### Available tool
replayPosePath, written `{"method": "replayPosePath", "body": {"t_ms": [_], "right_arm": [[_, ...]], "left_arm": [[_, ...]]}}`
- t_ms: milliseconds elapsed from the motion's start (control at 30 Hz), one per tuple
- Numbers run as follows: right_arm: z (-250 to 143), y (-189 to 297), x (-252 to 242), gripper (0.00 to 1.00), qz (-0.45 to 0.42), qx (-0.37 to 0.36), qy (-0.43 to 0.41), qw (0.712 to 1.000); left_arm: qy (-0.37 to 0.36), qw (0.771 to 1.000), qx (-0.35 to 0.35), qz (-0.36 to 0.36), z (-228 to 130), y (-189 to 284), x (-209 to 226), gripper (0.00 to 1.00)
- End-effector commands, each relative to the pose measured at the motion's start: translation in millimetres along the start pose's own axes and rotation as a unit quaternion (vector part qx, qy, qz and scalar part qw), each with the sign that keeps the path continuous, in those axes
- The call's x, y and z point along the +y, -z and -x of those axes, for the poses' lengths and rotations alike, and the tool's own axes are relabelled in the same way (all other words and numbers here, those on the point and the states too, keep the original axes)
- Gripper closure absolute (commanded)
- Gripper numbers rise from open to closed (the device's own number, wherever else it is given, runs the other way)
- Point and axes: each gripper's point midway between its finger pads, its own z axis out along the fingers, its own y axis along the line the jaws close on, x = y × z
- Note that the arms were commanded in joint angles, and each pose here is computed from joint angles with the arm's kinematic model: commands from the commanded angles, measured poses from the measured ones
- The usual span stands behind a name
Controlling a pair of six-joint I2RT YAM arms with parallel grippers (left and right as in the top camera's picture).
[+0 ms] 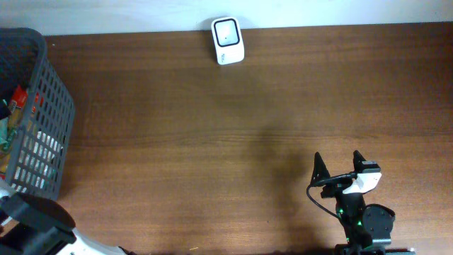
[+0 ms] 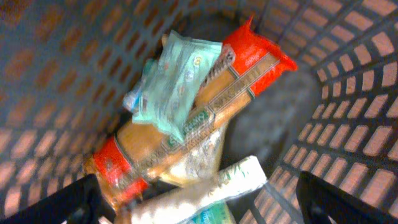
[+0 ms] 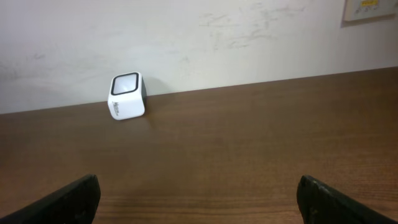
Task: Scan the item barcode
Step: 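Grasp the mint-green snack packet in the basket with the left gripper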
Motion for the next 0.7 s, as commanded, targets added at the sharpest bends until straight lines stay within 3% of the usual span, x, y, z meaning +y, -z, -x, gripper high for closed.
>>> {"method": "replayPosePath", "body": {"t_ms": [0, 200, 400, 467, 600, 667], "right_arm": [[-2.2, 0.0, -2.1, 0.01, -0.003, 0.0, -0.004, 1.0], [-2.2, 0.0, -2.1, 0.01, -0.003, 0.0, -0.004, 1.0], [-2.2, 0.0, -2.1, 0.01, -0.003, 0.0, -0.004, 1.0], [-2.2, 0.0, -2.1, 0.01, -0.003, 0.0, -0.004, 1.0], [-2.2, 0.0, -2.1, 0.01, -0.003, 0.0, -0.004, 1.0], [-2.2, 0.0, -2.1, 0.01, -0.003, 0.0, -0.004, 1.0]], "left_arm": [[-0.085, 0.996, -0.014, -0.012, 11.2, -30.5, -0.8, 0.06], [-0.146, 0.989, -0.026, -0.003, 24.0, -103.6, 3.8, 0.23], [-0.174, 0.984, 0.019, -0.014, -3.1, -176.0, 1.2, 0.34], [-0.174, 0.984, 0.035, 0.0, -11.3, -188.6, 6.4, 0.49], [-0.174, 0.983, 0.043, 0.029, -11.5, -189.4, 16.9, 0.99], [-0.156, 0.987, 0.038, 0.034, -7.8, -183.7, 18.1, 1.0]]}}
